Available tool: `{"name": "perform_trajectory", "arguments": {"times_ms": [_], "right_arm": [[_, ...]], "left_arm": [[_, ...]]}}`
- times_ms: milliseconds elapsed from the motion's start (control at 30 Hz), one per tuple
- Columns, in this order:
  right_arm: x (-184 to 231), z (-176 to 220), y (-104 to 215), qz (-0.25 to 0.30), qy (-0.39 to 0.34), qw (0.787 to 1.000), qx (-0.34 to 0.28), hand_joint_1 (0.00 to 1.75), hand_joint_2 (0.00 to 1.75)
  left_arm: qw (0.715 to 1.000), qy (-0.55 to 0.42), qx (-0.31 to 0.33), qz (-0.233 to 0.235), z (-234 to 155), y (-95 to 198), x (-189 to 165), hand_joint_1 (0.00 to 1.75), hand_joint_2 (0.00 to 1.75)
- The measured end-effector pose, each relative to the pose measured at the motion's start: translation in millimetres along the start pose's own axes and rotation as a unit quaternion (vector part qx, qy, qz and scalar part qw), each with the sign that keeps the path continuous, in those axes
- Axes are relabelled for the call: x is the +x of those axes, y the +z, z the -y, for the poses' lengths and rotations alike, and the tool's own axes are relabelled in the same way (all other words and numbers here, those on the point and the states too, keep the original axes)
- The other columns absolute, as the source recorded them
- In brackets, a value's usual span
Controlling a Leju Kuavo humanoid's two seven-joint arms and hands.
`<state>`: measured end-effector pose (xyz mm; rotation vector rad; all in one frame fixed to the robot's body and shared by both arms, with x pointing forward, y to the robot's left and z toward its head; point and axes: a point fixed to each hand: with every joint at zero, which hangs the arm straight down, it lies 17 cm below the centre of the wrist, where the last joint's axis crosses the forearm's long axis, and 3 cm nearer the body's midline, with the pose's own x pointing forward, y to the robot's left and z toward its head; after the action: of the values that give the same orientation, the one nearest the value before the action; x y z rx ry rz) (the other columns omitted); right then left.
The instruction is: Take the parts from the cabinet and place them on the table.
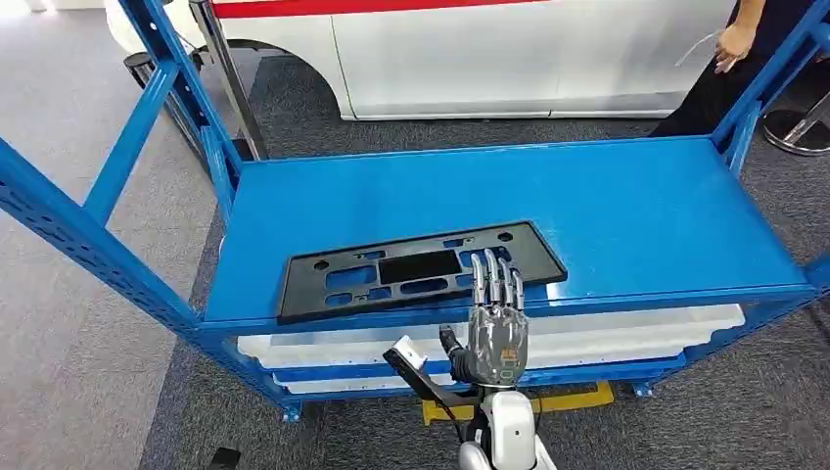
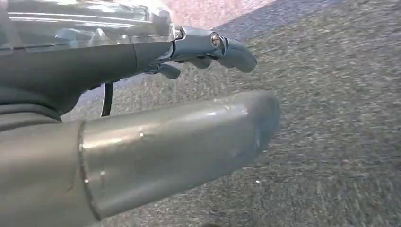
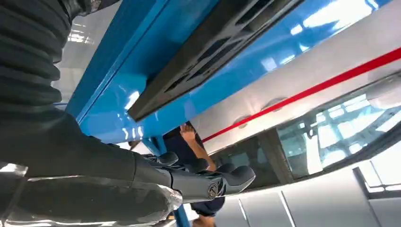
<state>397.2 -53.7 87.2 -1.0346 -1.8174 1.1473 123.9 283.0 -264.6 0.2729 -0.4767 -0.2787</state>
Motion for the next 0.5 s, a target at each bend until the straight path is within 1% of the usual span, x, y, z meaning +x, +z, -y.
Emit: {"name": "perform_trajectory", "arguments": {"times_ms": [200,333,433,500], "right_arm": [[13,-18,-3,0.016,0.010,1.000,0.025,0.00,1.75],[13,-33,-3,0.021,0.018,0.999,0.046,0.00,1.75],[9,-51,7,0.017,0.020,0.997,0.073,0.00,1.75],[6,-56,6,0.017,0.024,0.996,0.081,0.00,1.75]], "left_arm": [[1.000,-0.011,0.000,0.004,-2,-1,2,0.00,0.00],[1.000,-0.016,-0.002,0.007,-2,-1,4,0.00,0.00],[1.000,-0.017,-0.007,0.007,0,-1,3,0.00,0.00],[1.000,-0.019,-0.010,0.008,1,-1,4,0.00,0.00]]}}
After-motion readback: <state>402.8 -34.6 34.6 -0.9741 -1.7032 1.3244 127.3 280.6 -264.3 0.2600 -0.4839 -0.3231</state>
